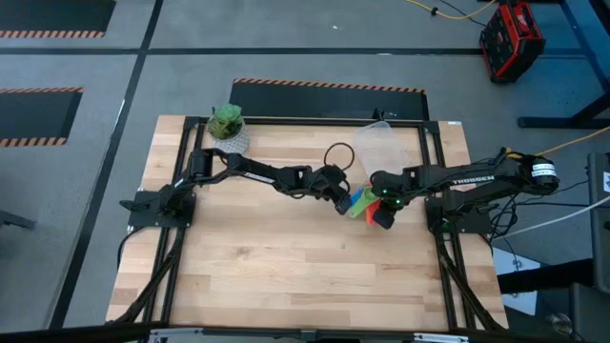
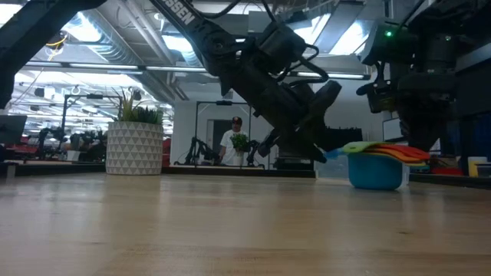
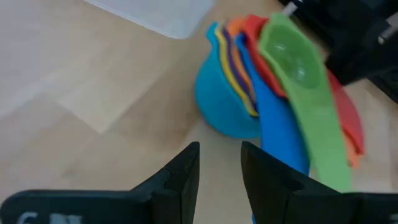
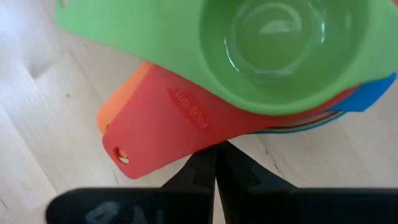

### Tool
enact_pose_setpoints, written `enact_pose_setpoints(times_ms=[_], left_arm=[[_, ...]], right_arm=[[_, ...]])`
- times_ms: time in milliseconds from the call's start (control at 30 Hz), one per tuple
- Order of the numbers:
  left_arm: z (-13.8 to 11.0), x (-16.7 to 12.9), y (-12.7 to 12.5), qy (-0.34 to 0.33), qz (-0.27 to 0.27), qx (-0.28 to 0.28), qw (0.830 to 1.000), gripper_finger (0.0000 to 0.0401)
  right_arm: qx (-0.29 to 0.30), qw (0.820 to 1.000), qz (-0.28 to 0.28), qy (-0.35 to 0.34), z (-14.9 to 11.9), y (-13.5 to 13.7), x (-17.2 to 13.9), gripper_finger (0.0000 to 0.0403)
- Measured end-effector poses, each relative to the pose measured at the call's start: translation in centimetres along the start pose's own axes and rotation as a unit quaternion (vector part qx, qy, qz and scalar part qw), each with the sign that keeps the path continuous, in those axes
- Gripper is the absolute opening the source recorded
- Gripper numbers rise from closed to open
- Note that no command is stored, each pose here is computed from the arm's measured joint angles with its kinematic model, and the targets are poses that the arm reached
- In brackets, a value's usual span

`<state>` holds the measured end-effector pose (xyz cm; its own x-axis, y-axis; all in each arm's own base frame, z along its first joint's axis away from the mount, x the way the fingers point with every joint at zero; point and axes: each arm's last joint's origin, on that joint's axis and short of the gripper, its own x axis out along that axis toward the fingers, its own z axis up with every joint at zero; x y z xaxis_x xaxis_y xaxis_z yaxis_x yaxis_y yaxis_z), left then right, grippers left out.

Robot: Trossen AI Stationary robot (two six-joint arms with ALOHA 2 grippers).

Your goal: Nest measuring cups in basket

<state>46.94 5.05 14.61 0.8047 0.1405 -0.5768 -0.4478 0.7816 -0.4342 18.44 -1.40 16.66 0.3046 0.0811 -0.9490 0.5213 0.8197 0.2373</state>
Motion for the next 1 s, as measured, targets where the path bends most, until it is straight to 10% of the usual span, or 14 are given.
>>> enact_pose_setpoints(times_ms=[1000], left_arm=[[-1.6,-0.2,-2.6,0.004,-0.027,-0.034,0.999,0.011]], right_arm=[[-0.024,0.997,0.036,-0.067,1.2,0.7,-0.2,0.0012]])
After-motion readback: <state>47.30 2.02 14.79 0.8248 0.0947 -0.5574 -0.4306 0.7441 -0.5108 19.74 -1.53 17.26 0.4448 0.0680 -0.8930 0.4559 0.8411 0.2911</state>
